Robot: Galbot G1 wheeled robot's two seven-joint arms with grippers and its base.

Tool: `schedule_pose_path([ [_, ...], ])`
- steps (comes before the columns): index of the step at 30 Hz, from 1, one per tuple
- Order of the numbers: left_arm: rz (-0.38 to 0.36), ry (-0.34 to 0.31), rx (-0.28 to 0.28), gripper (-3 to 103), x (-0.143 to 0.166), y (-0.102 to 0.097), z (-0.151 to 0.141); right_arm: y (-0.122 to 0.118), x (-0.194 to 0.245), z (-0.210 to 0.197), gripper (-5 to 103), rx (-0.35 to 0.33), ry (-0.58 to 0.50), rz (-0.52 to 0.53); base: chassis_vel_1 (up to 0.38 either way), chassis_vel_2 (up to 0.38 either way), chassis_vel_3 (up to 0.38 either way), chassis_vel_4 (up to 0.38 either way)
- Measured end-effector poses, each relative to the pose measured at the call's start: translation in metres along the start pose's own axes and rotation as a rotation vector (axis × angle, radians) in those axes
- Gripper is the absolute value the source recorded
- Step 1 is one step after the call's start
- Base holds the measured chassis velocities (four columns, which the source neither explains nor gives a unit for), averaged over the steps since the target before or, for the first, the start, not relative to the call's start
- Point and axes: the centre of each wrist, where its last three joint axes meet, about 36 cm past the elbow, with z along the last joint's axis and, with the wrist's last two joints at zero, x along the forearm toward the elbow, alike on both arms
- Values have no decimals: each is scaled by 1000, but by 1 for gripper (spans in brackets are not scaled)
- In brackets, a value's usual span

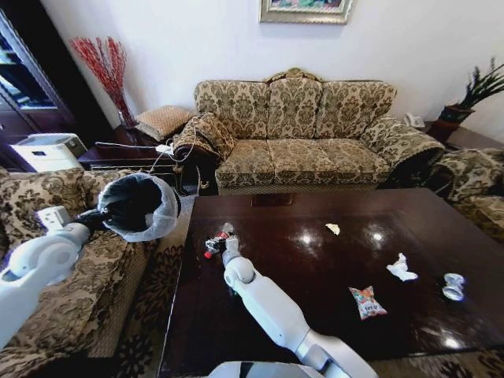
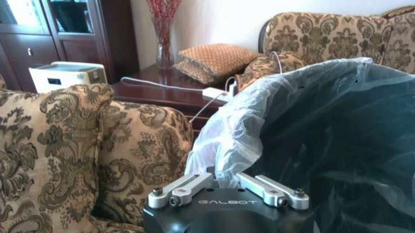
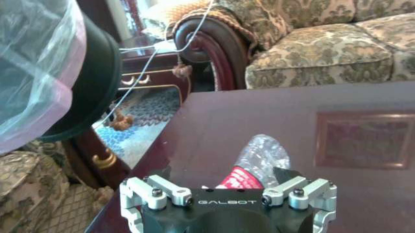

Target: Move to the front of the table and place the trash on the table into the trash bin.

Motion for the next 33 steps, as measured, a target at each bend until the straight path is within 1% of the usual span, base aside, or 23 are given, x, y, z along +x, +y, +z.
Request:
schedule_pose_path([
  [2, -1, 1, -1, 0, 0, 0, 0, 3, 4, 2, 100, -9, -3, 28, 0, 0, 0, 0],
  [8, 0, 0, -2, 0, -2, 0, 0, 5, 6, 10, 100, -16, 3, 48, 0, 0, 0, 0],
  [15, 7, 4, 8, 0, -2, -3, 5, -2, -4, 18, 100, -7, 19, 76, 0, 0, 0, 0],
  [21, 2, 5, 7, 0, -2, -1, 6, -15, -18, 20, 100, 1, 33, 112, 0, 0, 0, 0],
  [22, 1, 3, 8, 0, -2, -1, 5, -18, -22, 18, 100, 2, 35, 114, 0, 0, 0, 0],
  [27, 2, 2, 9, 0, -2, -1, 6, -18, -25, 15, 102, 7, 35, 97, 0, 0, 0, 0],
  [28, 1, 2, 10, 0, -3, 0, 7, -18, -25, 14, 98, 8, 36, 91, 0, 0, 0, 0],
  [30, 0, 1, 10, 0, -3, 0, 7, -18, -26, 13, 98, 9, 37, 86, 0, 0, 0, 0],
  [33, 0, -4, 12, 0, -4, 0, 7, -18, -27, 11, 82, 1, 46, 67, 0, 0, 0, 0],
])
